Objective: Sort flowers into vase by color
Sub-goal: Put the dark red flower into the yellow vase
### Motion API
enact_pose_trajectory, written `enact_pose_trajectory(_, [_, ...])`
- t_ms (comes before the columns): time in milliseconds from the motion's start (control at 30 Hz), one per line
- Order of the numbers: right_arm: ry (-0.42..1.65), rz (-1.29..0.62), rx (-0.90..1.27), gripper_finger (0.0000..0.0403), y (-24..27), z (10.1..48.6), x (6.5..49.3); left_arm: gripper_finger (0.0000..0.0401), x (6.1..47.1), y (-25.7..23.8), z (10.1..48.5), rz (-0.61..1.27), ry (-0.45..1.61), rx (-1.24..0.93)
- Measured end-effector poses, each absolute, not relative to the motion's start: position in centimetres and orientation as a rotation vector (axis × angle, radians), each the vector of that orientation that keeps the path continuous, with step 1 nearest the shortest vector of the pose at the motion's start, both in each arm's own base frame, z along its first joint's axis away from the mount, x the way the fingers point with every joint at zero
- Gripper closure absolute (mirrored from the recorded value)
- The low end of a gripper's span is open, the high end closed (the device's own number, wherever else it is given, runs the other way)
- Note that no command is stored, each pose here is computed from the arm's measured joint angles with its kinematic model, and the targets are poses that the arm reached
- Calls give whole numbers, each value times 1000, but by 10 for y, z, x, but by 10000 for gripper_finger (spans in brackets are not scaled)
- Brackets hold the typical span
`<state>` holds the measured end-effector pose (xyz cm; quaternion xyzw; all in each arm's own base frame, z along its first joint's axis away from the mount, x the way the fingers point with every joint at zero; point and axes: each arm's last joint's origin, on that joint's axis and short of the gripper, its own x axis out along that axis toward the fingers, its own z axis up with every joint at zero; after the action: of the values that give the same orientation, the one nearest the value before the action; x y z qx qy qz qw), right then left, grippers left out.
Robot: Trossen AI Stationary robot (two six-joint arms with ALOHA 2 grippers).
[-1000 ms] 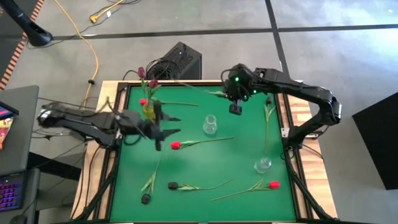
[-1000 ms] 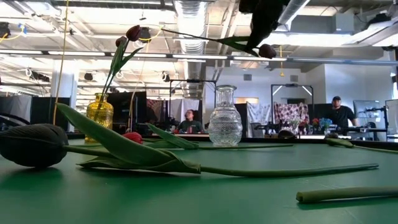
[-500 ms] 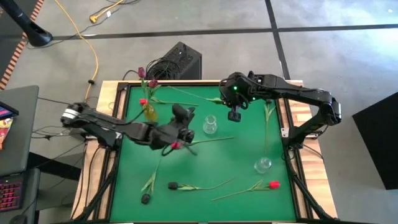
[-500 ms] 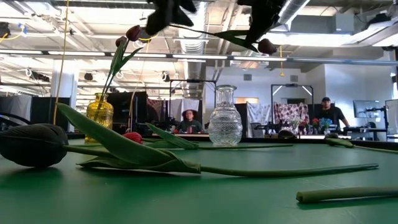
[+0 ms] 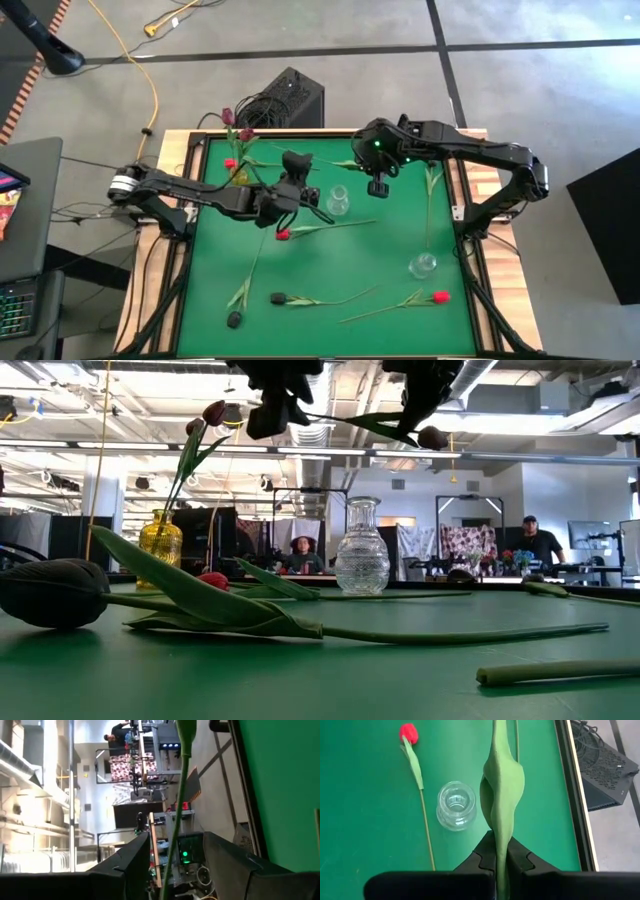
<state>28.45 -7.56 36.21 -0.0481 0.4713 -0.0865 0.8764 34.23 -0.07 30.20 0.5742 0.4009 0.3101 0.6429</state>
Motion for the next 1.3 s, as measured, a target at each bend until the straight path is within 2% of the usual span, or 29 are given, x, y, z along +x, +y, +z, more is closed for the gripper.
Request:
enact_pose_trajectory(200, [991,-175,-104,367,-75,362,284,229,342,6,302,730,933,1299])
enact_pose_trajectory(300, [1009,-165,-113,367,-75,361,283,244,342,7,302,733,931,1291])
enact_pose_trajectory(700, [1008,-140,-158,357,-75,361,283,392,342,6,301,722,888,1239])
enact_pose_trajectory(967, [986,-167,-166,332,-75,363,285,400,343,6,300,716,869,1214])
enact_pose_trajectory(1300, [1055,-102,-239,330,-73,367,278,401,342,6,299,702,877,1215])
